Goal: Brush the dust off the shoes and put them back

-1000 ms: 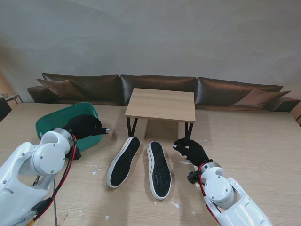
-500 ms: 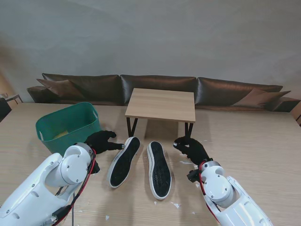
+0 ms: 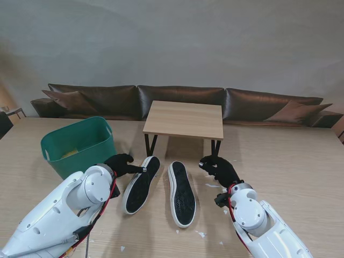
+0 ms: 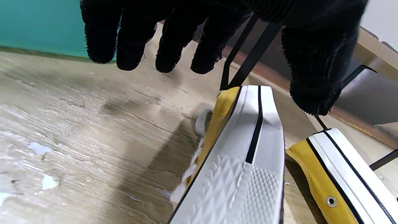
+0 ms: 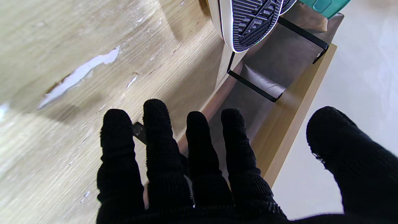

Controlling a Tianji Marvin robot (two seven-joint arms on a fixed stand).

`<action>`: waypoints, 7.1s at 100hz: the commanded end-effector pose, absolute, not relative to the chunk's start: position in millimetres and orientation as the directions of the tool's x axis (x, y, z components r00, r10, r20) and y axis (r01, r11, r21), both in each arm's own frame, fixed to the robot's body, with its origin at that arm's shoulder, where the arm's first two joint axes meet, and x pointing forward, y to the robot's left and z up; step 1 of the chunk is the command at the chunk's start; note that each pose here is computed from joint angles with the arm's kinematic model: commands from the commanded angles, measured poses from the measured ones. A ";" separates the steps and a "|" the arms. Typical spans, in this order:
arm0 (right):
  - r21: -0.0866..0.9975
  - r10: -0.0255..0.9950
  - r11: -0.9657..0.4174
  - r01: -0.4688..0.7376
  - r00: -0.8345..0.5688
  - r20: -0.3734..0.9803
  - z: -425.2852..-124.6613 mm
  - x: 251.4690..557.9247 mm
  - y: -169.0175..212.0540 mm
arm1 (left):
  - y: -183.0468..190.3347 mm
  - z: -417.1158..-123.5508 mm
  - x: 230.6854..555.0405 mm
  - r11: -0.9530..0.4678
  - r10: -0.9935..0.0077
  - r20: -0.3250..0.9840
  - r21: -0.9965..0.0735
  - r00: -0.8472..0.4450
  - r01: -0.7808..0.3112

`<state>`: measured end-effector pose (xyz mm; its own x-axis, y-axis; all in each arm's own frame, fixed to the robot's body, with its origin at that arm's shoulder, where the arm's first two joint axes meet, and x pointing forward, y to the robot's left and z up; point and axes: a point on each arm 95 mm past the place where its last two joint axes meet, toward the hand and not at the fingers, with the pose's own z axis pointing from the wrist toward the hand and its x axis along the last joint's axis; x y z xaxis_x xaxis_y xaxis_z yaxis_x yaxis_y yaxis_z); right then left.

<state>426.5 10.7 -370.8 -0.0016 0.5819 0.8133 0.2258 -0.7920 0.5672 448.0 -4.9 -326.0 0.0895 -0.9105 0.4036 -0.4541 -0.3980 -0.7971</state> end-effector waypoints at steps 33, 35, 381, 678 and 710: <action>0.559 0.575 -0.794 0.241 -0.004 0.818 -369.8 424.5 13.1 | -27.1 -336.0 467.0 -0.435 -0.890 0.440 -0.741 0.120 -0.511; 0.559 0.575 -0.794 0.241 -0.004 0.818 -369.7 424.5 13.0 | -28.1 -336.4 467.7 -0.435 -0.890 0.439 -0.741 0.121 -0.512; 0.620 0.590 -0.777 0.113 -0.214 0.779 -292.7 385.9 30.4 | -18.6 -295.1 408.6 -0.661 -0.691 0.723 -0.647 -0.030 -0.381; 0.816 0.744 -0.568 0.109 -0.354 0.566 -285.1 367.7 187.4 | 22.4 -267.9 371.2 -0.680 -0.688 0.717 -0.690 -0.108 -0.249; 0.872 0.808 -0.489 -0.028 -0.391 0.440 -288.3 366.0 196.5 | 33.1 -265.9 359.1 -0.673 -0.709 0.700 -0.708 -0.086 -0.217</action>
<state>368.1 188.7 -291.2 -0.3677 0.8115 0.4541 -0.0290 -0.4981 0.8666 362.0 34.9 -265.7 -0.0881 -0.7097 0.6990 -0.2031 -0.6742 -0.7101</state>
